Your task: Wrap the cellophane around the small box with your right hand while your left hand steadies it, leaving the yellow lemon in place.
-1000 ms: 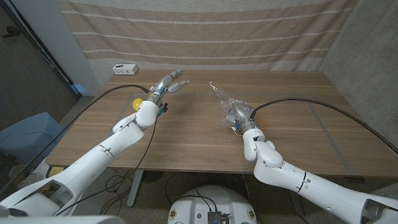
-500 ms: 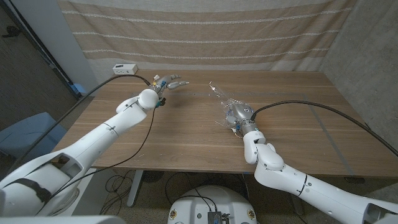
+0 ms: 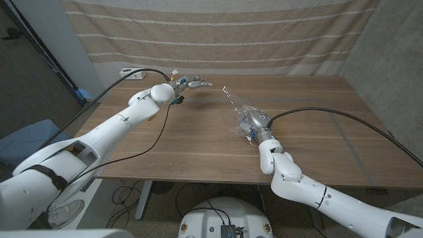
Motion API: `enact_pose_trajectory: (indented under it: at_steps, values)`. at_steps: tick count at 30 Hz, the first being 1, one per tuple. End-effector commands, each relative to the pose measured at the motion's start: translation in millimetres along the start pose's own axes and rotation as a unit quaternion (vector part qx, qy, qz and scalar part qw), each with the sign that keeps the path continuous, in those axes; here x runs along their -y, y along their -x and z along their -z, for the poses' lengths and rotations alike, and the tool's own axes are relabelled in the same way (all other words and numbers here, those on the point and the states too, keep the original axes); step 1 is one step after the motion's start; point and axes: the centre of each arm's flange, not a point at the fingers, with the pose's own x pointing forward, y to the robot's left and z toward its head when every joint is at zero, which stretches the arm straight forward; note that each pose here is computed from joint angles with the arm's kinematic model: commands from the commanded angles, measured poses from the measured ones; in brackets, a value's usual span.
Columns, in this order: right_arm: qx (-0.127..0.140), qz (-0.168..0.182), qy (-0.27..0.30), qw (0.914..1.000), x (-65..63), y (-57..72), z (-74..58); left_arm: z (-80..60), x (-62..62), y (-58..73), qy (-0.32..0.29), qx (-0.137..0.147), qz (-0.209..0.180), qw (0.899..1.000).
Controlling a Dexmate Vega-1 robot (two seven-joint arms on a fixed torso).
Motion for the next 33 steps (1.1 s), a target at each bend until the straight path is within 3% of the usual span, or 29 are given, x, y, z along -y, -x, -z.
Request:
enact_pose_trajectory:
  at_steps: [1,17,33]
  values:
    - [0.0,0.0,-0.001,1.0,-0.3,-2.0,4.2,-27.3,4.6,-22.8,-0.021,0.032,0.048,0.998]
    - [-0.002,-0.005,-0.003,1.0,-1.4,-1.8,8.0,-46.8,21.8,-58.6,-0.064,0.02,0.098,0.993]
    - [-0.004,-0.002,-0.006,1.0,-1.5,1.1,12.6,-58.9,37.3,-82.0,-0.107,-0.012,0.129,0.986]
